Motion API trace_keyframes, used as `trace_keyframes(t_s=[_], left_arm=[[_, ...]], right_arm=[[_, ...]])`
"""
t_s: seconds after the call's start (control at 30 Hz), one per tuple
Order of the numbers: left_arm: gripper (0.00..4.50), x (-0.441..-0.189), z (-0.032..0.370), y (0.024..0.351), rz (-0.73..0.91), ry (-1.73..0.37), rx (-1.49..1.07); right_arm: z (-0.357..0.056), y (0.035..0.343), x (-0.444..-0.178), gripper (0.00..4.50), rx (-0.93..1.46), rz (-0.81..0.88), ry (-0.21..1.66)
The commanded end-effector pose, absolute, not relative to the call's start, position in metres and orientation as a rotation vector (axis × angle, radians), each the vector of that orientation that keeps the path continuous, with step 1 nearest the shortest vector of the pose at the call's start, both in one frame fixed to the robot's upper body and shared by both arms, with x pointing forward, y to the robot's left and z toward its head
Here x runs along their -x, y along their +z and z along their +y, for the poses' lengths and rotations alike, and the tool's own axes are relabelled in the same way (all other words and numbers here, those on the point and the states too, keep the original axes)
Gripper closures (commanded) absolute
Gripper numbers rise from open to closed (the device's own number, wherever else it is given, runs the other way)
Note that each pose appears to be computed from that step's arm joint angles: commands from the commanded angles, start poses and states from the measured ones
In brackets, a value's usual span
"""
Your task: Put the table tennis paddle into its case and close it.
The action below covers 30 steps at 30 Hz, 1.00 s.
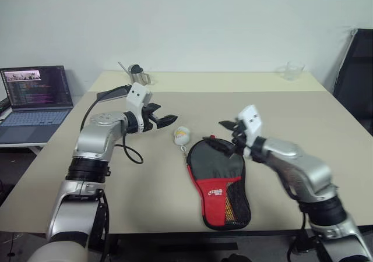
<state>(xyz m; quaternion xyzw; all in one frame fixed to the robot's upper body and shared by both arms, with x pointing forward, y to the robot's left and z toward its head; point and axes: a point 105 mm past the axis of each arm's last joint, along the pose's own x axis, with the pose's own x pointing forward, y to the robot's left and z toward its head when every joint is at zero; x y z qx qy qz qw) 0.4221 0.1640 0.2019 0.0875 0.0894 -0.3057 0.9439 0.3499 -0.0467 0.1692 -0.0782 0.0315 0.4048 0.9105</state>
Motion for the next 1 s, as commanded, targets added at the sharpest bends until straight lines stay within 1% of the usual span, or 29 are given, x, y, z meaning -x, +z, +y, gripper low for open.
trace_keyframes(t_s=[0.03,0.17,0.27,0.43,0.5,0.6,0.7,0.73,0.77,0.83,1.0], left_arm=[[0.00,-0.431,0.153,0.210,0.178,-0.594,-0.165],[0.00,-0.434,0.138,0.197,0.234,-0.616,-0.103],[0.00,-0.435,0.135,0.178,0.305,-0.605,-0.130],[0.00,-0.438,0.143,0.141,0.433,-0.507,-0.175],[0.00,-0.440,0.146,0.133,0.443,-0.471,-0.218],[0.00,-0.441,0.136,0.116,0.457,-0.478,-0.202],[0.00,-0.445,0.124,0.114,0.436,-0.503,-0.206],[0.39,-0.448,0.122,0.115,0.428,-0.498,-0.206],[0.61,-0.450,0.121,0.116,0.421,-0.491,-0.207],[1.29,-0.456,0.120,0.118,0.406,-0.471,-0.215],[3.14,-0.469,0.125,0.136,0.340,-0.427,-0.285]], right_arm=[[-0.040,0.154,-0.356,0.01,0.184,0.041,0.805],[-0.037,0.115,-0.358,0.01,0.162,0.162,0.799],[-0.041,0.091,-0.358,0.01,0.190,0.241,0.795],[-0.040,0.085,-0.355,0.01,0.182,0.257,0.805],[-0.038,0.085,-0.354,0.01,0.175,0.256,0.809],[-0.037,0.086,-0.354,0.01,0.172,0.260,0.811],[-0.036,0.084,-0.351,0.01,0.190,0.267,0.829],[-0.036,0.084,-0.350,0.00,0.194,0.269,0.832],[-0.037,0.084,-0.350,0.00,0.197,0.271,0.833],[-0.037,0.084,-0.349,0.00,0.202,0.273,0.836],[-0.037,0.085,-0.346,0.00,0.212,0.277,0.846]])
